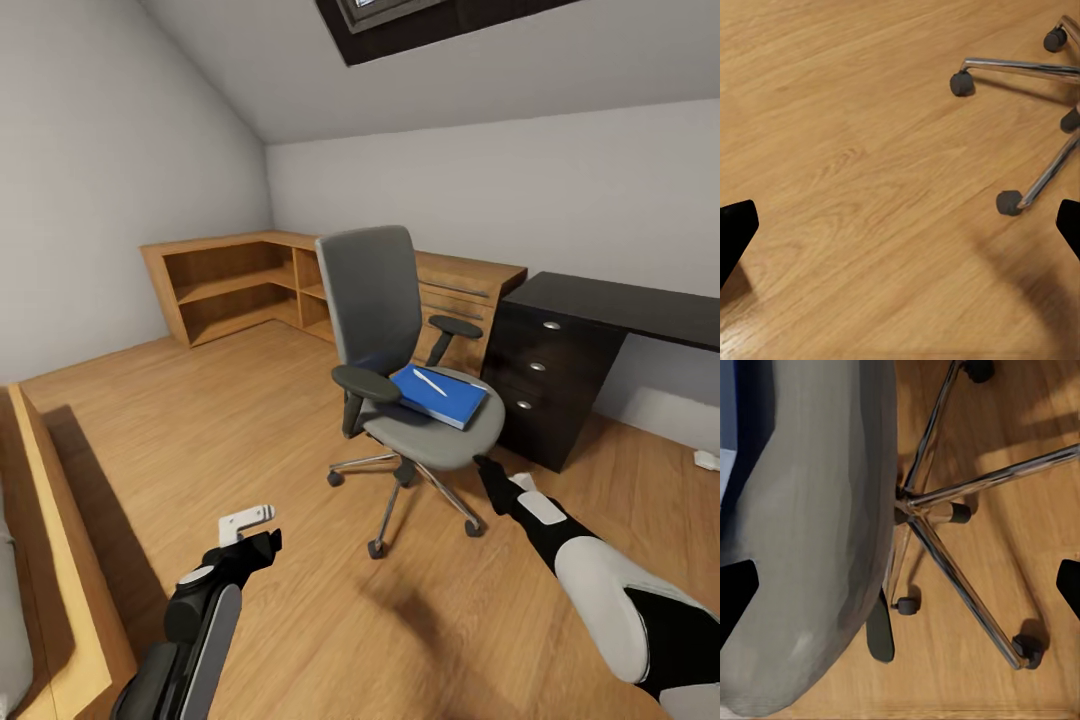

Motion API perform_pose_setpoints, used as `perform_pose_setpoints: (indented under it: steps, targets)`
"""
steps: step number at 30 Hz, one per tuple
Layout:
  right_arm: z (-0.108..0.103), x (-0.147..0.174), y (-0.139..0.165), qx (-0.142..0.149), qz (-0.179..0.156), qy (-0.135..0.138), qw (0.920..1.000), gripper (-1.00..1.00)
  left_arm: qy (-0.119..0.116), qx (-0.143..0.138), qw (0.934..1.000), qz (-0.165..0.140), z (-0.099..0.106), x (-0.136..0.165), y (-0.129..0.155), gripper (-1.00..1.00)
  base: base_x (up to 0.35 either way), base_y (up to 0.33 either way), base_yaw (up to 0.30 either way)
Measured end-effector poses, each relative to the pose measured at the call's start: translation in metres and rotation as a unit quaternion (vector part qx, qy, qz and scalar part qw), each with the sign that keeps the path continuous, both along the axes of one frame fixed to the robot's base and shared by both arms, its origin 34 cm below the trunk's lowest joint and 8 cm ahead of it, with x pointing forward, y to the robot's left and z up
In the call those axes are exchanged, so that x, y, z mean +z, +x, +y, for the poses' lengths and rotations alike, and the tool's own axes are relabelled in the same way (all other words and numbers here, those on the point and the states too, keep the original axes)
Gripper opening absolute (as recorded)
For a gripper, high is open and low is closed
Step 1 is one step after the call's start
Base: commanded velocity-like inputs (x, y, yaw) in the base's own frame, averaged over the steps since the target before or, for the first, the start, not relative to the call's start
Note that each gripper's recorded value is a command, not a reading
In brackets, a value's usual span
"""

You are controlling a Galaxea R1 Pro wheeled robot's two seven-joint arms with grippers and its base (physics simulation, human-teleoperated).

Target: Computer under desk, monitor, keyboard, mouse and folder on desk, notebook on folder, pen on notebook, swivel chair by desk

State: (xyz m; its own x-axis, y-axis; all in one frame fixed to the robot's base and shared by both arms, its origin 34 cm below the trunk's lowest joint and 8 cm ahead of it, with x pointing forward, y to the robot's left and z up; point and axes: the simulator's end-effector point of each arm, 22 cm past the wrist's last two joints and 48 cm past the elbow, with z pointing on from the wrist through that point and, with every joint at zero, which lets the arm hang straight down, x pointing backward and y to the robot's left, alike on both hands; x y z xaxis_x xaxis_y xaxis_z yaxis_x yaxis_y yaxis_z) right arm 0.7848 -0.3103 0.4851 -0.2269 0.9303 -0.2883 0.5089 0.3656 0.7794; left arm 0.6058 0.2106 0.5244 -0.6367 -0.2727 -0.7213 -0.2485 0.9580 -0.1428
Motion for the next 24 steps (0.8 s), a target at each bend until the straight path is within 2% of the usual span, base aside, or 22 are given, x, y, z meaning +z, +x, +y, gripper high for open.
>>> perform_pose_setpoints:
  steps: [12, 24]
  targets:
    - [0.036, -0.001, 0.001, 0.029, -0.004, 0.002, 0.9996, 1.0, 0.002, -0.016, 0.9999, 0.002, -0.013, -0.002, -0.001, 1.0, 0.0, 0.0, 0.0]
    - [0.045, -0.001, 0.001, 0.034, -0.004, 0.004, 0.9994, 1.0, 0.002, -0.019, 0.9998, 0.001, -0.016, -0.002, 0.0, 1.0, 0.0, 0.0, 0.0]
